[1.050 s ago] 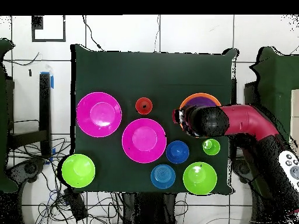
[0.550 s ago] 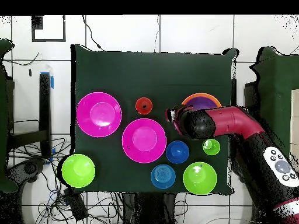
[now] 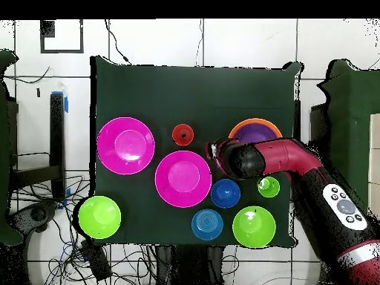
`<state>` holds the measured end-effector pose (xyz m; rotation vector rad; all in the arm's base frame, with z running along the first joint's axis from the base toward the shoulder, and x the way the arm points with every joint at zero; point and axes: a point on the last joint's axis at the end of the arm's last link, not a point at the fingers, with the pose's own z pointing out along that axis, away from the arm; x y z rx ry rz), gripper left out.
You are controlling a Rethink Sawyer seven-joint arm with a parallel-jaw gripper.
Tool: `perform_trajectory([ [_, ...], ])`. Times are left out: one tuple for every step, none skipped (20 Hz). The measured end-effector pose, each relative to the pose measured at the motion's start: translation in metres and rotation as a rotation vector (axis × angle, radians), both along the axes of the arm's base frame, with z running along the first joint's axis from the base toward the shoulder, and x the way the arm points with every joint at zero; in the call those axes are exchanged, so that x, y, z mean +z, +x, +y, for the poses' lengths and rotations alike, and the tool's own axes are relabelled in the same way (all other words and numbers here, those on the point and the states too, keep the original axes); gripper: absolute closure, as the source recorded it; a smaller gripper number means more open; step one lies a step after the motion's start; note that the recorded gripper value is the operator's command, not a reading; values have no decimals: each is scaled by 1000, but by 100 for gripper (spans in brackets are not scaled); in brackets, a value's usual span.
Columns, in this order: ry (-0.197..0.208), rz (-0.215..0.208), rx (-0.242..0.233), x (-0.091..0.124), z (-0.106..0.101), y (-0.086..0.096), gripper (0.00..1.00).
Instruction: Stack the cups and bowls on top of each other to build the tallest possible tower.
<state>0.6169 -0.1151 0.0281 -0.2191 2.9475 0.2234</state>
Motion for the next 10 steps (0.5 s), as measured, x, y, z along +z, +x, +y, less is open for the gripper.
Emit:
perform_trajectory([
  [1, 2, 1, -3, 0, 0, 0],
  [2, 2, 1, -5, 0, -1, 0],
  [1, 4, 2, -7, 0, -1, 0],
  [1, 5, 3, -10, -1, -2, 0],
  [-1, 6, 4, -12, -2, -2, 0],
  [-3, 7, 4, -13, -2, -3, 0],
  [-5, 8, 5, -14, -3, -4, 0],
  [-8, 9, 6, -15, -4, -5, 0],
  [-10, 9, 7, -16, -5, -5, 0],
  [-11, 10, 7, -16, -5, -6, 0],
])
